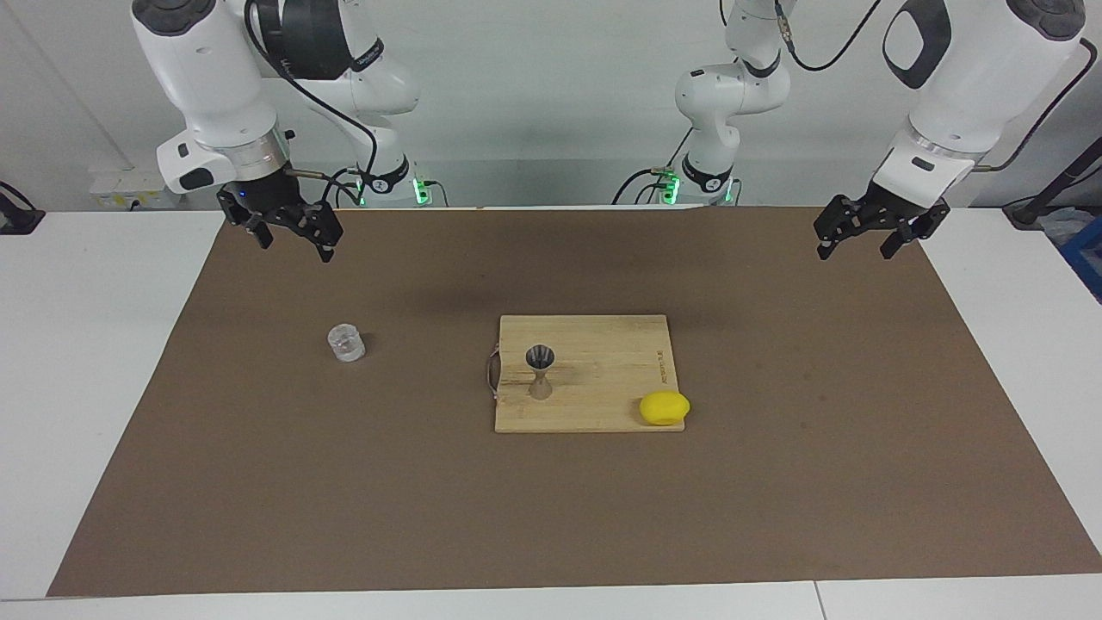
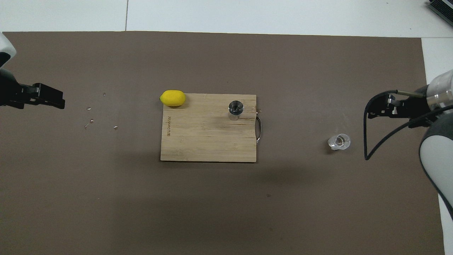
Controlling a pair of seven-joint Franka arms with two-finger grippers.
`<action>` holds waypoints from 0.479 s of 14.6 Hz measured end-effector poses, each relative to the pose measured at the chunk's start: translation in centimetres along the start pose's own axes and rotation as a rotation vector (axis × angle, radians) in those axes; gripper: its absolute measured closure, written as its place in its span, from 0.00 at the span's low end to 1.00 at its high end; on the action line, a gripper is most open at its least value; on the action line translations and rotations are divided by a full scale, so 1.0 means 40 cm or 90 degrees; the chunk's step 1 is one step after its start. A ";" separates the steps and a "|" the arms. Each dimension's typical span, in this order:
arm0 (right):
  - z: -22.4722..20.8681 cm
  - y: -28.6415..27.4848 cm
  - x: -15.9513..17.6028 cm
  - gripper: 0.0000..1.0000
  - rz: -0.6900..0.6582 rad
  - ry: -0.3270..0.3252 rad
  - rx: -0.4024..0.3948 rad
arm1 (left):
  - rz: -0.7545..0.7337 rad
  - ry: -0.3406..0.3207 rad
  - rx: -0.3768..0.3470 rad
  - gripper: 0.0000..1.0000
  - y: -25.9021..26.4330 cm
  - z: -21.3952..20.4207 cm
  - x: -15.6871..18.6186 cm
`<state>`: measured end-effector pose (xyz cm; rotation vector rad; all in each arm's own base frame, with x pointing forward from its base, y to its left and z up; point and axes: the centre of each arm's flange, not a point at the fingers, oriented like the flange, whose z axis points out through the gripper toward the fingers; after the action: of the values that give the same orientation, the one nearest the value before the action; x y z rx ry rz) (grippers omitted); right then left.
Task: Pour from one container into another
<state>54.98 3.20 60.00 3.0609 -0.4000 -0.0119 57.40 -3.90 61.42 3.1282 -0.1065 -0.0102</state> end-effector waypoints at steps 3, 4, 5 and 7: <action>-0.003 -0.014 -0.008 0.00 -0.027 -0.019 -0.006 | 0.000 0.000 0.000 0.00 0.000 0.000 0.000; -0.003 -0.022 -0.014 0.00 -0.040 -0.025 -0.008 | 0.000 0.000 0.000 0.00 0.000 0.000 0.000; -0.002 -0.028 -0.018 0.00 -0.054 -0.030 -0.009 | 0.000 0.000 0.000 0.00 0.000 0.000 0.000; 0.002 -0.030 -0.025 0.00 -0.072 -0.043 -0.008 | 0.000 0.000 0.000 0.00 0.000 0.000 0.000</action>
<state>54.32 4.62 59.86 3.0724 -0.2277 -0.1228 57.40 -3.90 61.42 3.1282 -0.1065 -0.0102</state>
